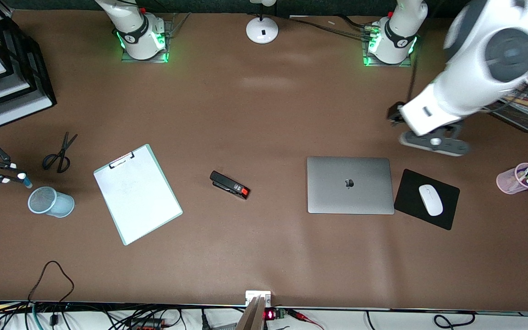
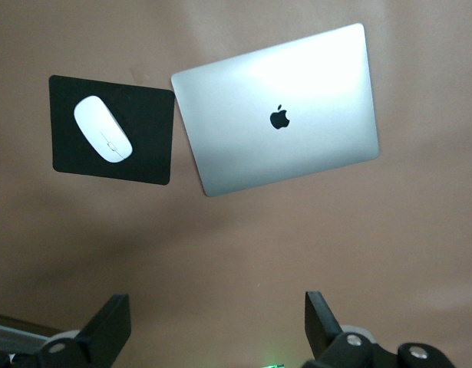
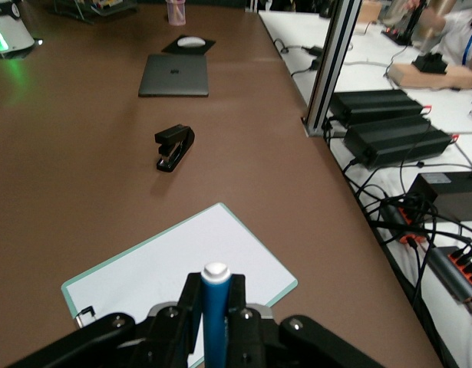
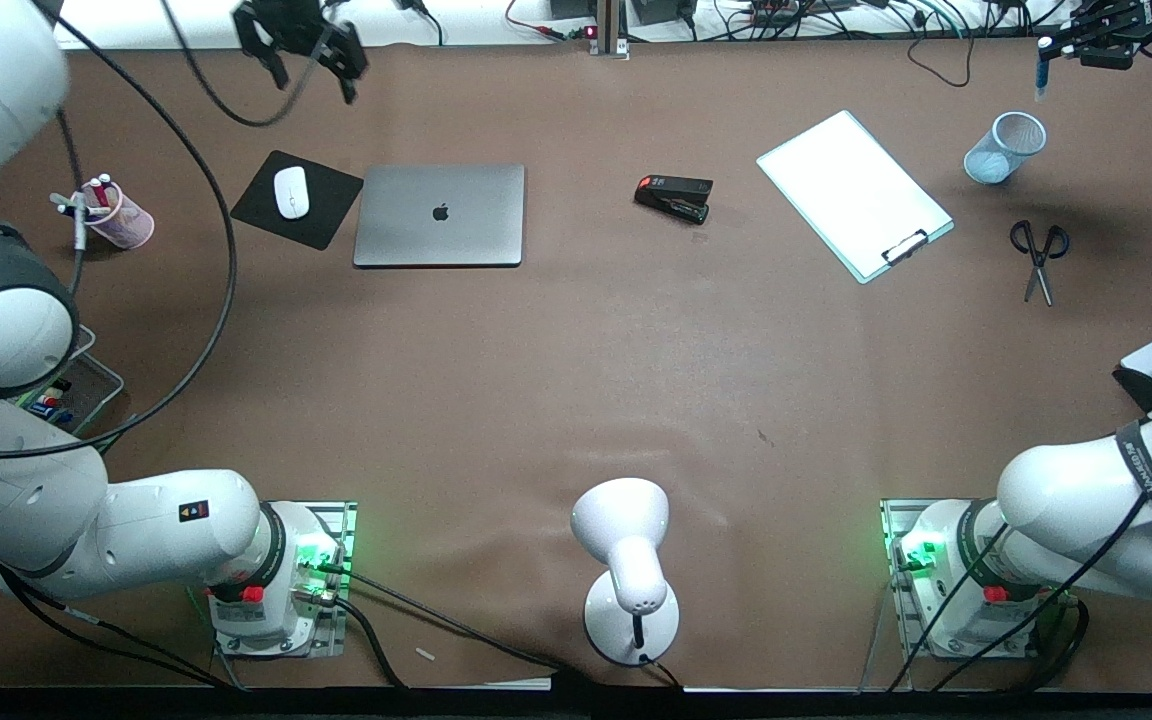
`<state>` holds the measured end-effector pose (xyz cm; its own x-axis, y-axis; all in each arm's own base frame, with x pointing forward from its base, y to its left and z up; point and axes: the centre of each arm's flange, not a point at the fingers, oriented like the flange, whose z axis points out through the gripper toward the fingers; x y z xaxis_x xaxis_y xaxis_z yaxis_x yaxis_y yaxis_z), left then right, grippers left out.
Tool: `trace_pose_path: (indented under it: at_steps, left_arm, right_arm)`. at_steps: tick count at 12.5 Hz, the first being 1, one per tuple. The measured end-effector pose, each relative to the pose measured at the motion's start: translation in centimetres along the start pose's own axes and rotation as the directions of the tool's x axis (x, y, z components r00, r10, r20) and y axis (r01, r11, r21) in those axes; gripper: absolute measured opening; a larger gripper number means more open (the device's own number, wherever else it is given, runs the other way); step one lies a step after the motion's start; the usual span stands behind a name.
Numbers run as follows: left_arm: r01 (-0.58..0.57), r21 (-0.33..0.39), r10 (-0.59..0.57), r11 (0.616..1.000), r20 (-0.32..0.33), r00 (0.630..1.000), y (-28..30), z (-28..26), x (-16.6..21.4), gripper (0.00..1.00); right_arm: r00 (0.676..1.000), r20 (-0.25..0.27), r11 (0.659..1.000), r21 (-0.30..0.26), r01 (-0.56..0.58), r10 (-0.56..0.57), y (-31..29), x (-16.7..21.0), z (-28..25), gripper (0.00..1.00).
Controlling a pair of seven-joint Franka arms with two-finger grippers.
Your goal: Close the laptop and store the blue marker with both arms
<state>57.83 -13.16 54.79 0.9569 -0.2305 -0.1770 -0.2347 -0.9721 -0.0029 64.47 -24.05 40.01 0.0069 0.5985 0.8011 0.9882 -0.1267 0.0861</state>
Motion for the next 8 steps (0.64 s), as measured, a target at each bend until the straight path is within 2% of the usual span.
trace_pose_path:
  at_steps: [2,4,7,8]
  left_arm:
    - [0.029,-0.03,-0.028,0.999,0.008,1.0,-3.4,0.2,-0.2,1.0]
    - [0.078,-0.059,-0.078,0.995,0.005,0.997,-5.3,0.5,-0.3,1.0]
    - [0.136,-0.055,-0.141,0.989,-0.113,0.983,-6.2,0.4,-1.7,1.0]
    - [0.157,-0.051,-0.162,0.986,-0.129,0.978,-6.5,0.6,-2.9,1.0]
  right_arm:
    - [0.999,-0.041,1.0,-0.005,0.007,-0.007,0.2,-2.4,0.0,0.18]
    - [0.998,-0.061,1.0,-0.006,0.001,-0.001,0.3,-4.4,-0.3,0.18]
    - [0.997,-0.071,1.0,-0.017,-0.007,0.006,-0.2,-7.4,-1.1,0.18]
    - [0.997,-0.074,1.0,-0.019,-0.002,0.001,-0.4,-8.3,-1.1,0.18]
